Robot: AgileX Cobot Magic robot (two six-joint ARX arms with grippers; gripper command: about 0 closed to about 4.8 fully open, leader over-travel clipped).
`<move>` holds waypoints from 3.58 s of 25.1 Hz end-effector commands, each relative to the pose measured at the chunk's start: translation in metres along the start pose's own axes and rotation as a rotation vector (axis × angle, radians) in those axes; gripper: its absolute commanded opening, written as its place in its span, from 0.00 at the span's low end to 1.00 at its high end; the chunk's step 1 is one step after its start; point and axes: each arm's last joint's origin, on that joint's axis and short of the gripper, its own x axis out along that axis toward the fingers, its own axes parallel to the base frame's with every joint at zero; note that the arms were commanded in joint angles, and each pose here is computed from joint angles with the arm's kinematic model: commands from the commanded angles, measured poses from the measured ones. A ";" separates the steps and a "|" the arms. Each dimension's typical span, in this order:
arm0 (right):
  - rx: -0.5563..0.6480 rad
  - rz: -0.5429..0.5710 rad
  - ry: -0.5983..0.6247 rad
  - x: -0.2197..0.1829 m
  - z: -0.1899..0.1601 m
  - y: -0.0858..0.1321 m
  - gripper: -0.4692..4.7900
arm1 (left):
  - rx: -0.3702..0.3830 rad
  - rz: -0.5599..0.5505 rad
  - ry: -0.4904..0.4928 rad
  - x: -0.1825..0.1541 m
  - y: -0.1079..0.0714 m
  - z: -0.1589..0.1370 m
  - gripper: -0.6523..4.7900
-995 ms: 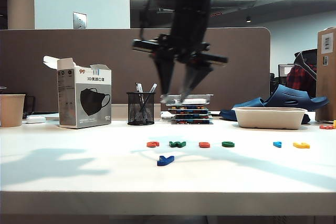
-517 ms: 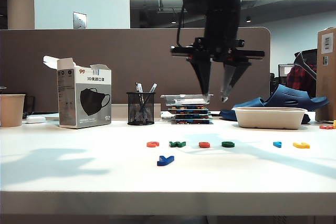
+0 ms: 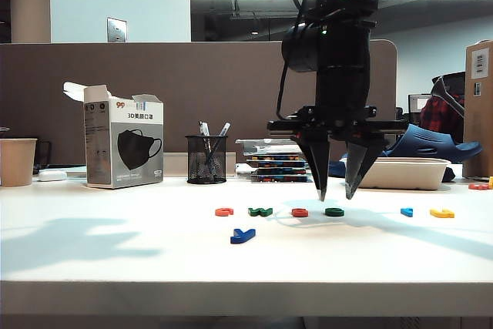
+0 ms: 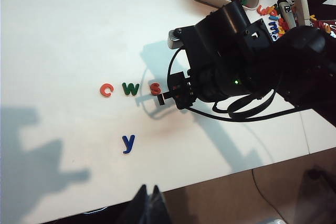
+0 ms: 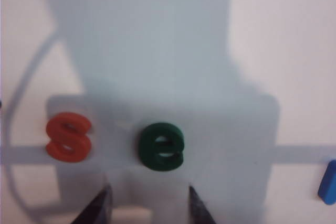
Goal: Select the appropriate letters from the row of letter magnets placed on the table to arrange into the word "yes".
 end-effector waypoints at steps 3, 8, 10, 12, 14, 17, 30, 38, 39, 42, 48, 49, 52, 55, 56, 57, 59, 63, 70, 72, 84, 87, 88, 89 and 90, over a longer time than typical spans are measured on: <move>-0.024 0.009 -0.050 0.005 0.004 0.002 0.43 | -0.003 -0.005 -0.014 -0.002 0.000 0.001 0.11; -0.037 0.006 -0.051 0.010 0.005 0.001 0.43 | -0.003 -0.005 -0.014 -0.002 0.000 0.001 0.11; -0.046 0.004 -0.047 0.011 0.006 0.000 0.43 | -0.003 -0.004 -0.014 -0.002 0.000 0.001 0.11; -0.044 -0.002 -0.042 0.013 0.006 -0.001 0.43 | -0.003 -0.005 -0.014 -0.002 0.000 0.001 0.11; -0.041 -0.002 -0.044 0.013 0.007 -0.002 0.43 | -0.003 -0.005 -0.014 -0.002 0.000 0.001 0.11; -0.035 0.002 -0.044 0.015 0.008 -0.004 0.43 | -0.003 -0.005 -0.014 -0.002 0.000 0.001 0.11; -0.034 0.022 -0.014 0.022 0.007 -0.004 0.43 | -0.003 -0.005 -0.014 -0.002 0.000 0.001 0.11; -0.034 0.018 0.001 0.027 0.007 -0.004 0.43 | -0.003 -0.005 -0.014 -0.002 0.000 0.001 0.11; -0.034 0.018 0.004 0.027 0.007 -0.004 0.43 | -0.003 -0.005 -0.014 -0.002 0.000 0.001 0.11; -0.034 0.017 0.007 0.029 0.007 -0.004 0.41 | -0.003 -0.005 -0.014 -0.002 0.000 0.001 0.11; -0.034 0.015 0.008 0.029 0.007 -0.004 0.40 | -0.003 -0.005 -0.014 -0.002 0.000 0.001 0.11; -0.034 0.015 0.008 0.029 0.007 -0.004 0.40 | -0.003 -0.005 -0.014 -0.002 0.000 0.001 0.11; -0.034 0.015 0.008 0.029 0.007 -0.004 0.34 | -0.003 -0.005 -0.014 -0.002 0.000 0.001 0.11; -0.034 0.014 0.008 0.029 0.007 -0.004 0.34 | -0.003 -0.005 -0.014 -0.002 0.000 0.001 0.11; -0.034 0.014 0.008 0.029 0.007 -0.004 0.34 | -0.003 -0.005 -0.014 -0.002 0.000 0.001 0.11; -0.034 0.014 0.008 0.029 0.007 -0.004 0.32 | -0.003 -0.005 -0.014 -0.002 0.000 0.001 0.11; -0.034 0.014 0.008 0.029 0.007 -0.004 0.30 | -0.003 -0.005 -0.014 -0.002 0.000 0.001 0.11; -0.034 0.014 0.008 0.029 0.007 -0.004 0.30 | -0.003 -0.005 -0.014 -0.002 0.000 0.001 0.11; -0.035 0.014 0.008 0.029 0.007 -0.004 0.26 | -0.003 -0.005 -0.014 -0.002 0.000 0.001 0.11; -0.035 0.014 0.008 0.029 0.007 -0.004 0.26 | -0.003 -0.005 -0.014 -0.002 0.000 0.001 0.11; -0.035 0.012 0.014 0.029 0.006 -0.004 0.26 | -0.003 -0.005 -0.014 -0.002 0.000 0.001 0.11; -0.035 0.012 0.018 0.029 0.006 -0.004 0.26 | -0.003 -0.005 -0.014 -0.002 0.000 0.001 0.11; -0.035 0.012 0.018 0.028 0.006 -0.004 0.26 | -0.003 -0.005 -0.014 -0.002 0.000 0.001 0.11; -0.035 0.012 0.016 0.028 0.006 -0.004 0.26 | -0.003 -0.005 -0.014 -0.002 0.000 0.001 0.11; -0.035 0.012 0.016 0.027 0.006 -0.004 0.26 | -0.003 -0.005 -0.014 -0.002 0.000 0.001 0.11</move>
